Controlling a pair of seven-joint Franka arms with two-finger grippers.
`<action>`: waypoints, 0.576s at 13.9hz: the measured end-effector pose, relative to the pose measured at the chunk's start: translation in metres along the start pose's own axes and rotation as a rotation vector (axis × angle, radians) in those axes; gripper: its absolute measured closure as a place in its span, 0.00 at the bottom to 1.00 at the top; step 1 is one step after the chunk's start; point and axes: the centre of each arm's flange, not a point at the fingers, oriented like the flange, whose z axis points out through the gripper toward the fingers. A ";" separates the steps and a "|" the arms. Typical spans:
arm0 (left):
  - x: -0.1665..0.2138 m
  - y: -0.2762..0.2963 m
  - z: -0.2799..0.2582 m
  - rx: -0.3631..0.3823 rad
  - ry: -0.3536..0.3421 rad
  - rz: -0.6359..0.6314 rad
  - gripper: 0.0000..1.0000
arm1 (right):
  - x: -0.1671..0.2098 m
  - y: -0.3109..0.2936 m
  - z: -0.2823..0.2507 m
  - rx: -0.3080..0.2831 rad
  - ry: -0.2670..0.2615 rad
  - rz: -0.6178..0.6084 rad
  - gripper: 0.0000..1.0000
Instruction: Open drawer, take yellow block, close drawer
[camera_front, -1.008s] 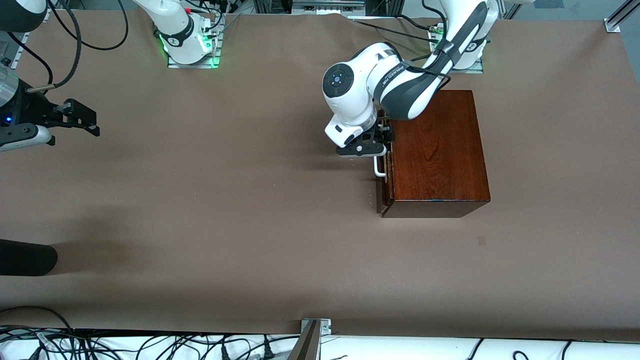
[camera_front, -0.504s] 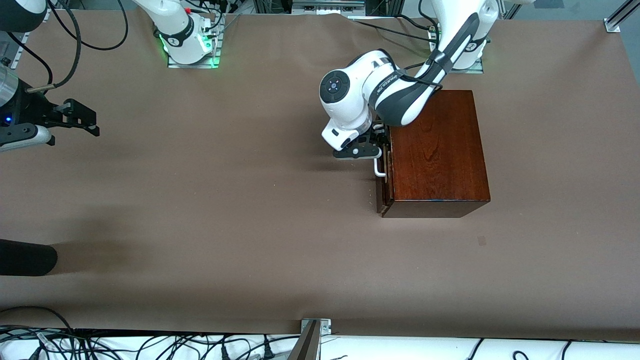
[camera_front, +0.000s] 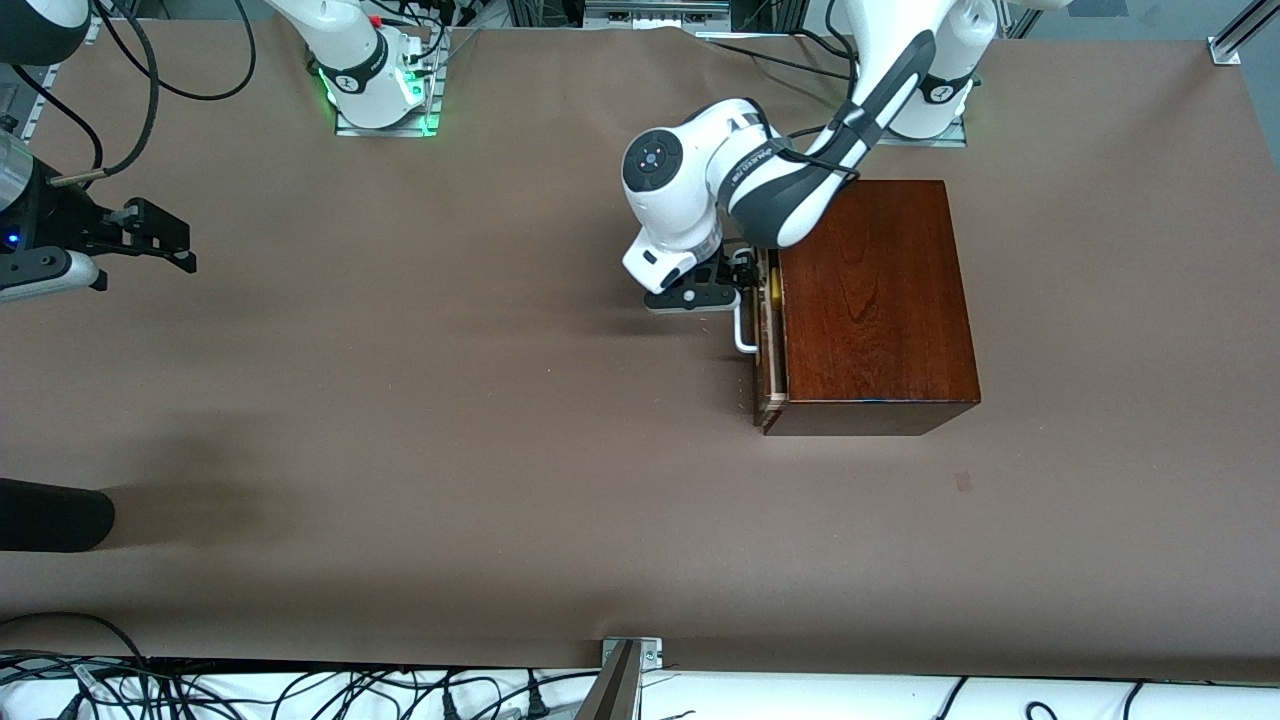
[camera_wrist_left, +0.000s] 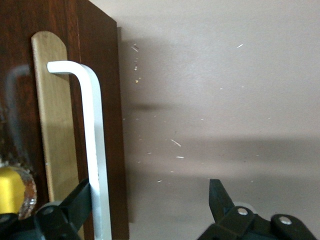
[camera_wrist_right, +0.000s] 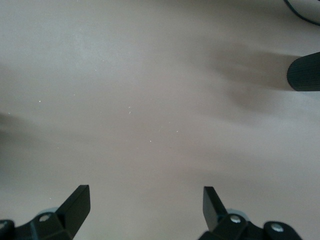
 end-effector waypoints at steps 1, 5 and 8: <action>-0.001 0.002 0.001 -0.001 0.006 -0.005 0.00 | 0.000 0.000 0.001 0.000 -0.002 0.000 0.00; -0.008 0.019 0.000 -0.045 0.038 -0.033 0.00 | 0.002 0.000 0.005 0.002 -0.009 0.000 0.00; -0.012 0.028 0.001 -0.044 0.054 -0.057 0.00 | 0.005 -0.001 0.012 0.004 -0.023 -0.018 0.00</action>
